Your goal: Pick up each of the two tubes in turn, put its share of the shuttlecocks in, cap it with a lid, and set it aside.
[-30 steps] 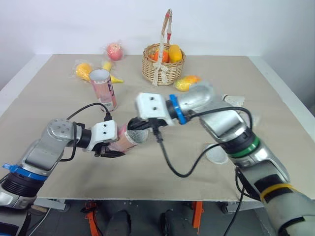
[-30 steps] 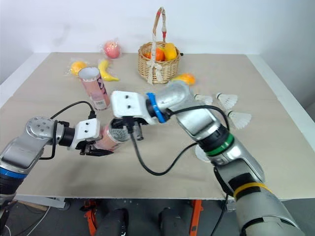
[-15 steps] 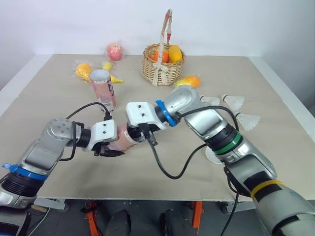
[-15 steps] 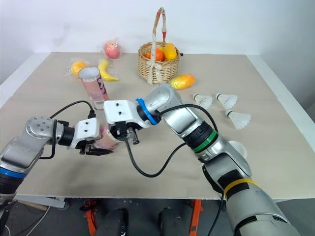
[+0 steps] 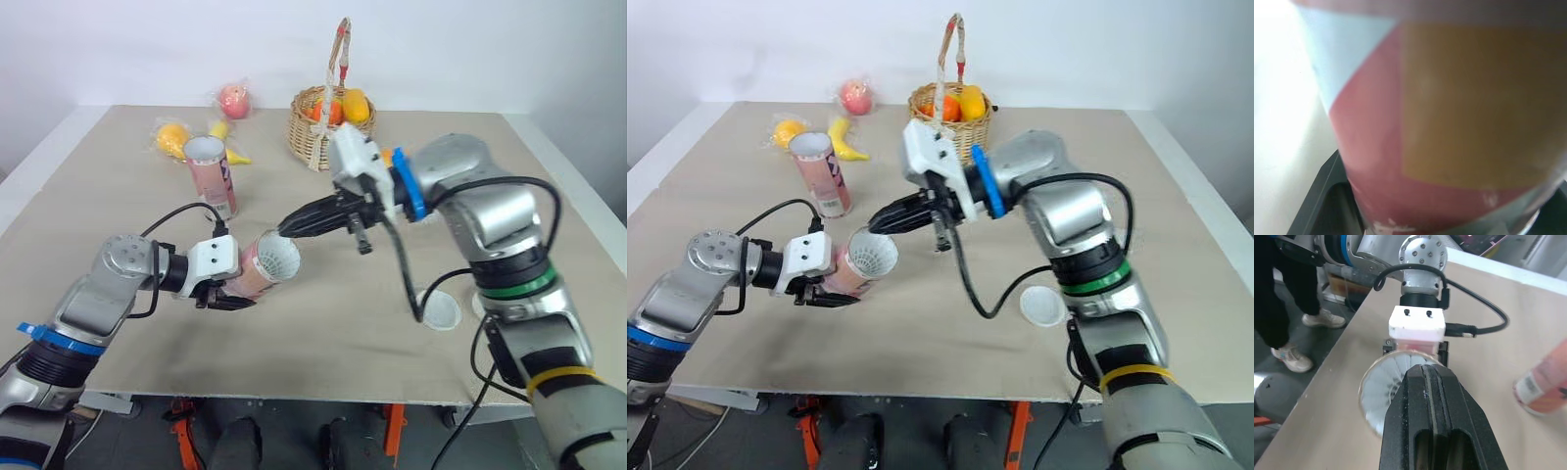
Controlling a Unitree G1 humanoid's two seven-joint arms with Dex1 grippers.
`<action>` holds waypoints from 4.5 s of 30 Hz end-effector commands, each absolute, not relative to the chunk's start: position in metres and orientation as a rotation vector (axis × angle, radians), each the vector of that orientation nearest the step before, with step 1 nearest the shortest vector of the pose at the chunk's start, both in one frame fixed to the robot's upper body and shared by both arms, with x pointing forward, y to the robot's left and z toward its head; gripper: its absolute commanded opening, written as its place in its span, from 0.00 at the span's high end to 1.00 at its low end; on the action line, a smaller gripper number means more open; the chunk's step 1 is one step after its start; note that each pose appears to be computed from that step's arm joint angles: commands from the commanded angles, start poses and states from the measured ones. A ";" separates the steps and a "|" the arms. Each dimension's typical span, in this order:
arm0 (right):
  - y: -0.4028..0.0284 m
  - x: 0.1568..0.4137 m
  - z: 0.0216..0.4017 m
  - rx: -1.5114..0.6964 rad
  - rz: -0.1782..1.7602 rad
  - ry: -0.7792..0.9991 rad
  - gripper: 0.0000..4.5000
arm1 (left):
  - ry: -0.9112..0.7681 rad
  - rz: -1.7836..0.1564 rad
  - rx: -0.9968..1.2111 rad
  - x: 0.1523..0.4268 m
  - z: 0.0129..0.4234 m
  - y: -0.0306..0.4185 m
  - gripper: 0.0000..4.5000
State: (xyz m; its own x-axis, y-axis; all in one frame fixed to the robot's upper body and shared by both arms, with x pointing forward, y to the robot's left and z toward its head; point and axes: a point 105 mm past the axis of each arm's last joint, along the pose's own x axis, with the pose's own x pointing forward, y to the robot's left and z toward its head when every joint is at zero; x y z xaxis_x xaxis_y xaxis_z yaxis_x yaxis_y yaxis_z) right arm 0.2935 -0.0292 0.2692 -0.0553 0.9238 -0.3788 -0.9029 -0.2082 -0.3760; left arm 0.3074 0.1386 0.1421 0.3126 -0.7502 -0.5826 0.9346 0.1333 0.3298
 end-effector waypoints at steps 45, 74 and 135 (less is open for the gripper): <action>-0.050 0.315 0.270 -0.915 1.621 0.017 0.99 | 0.171 -1.225 0.686 0.315 0.156 0.127 0.35; -0.247 0.319 0.156 -0.905 1.038 0.544 0.12 | -0.040 -1.314 0.145 0.318 0.130 0.042 0.35; -0.032 0.315 0.283 -1.163 1.580 -0.112 0.98 | 0.009 -1.299 0.200 0.322 0.098 0.046 0.35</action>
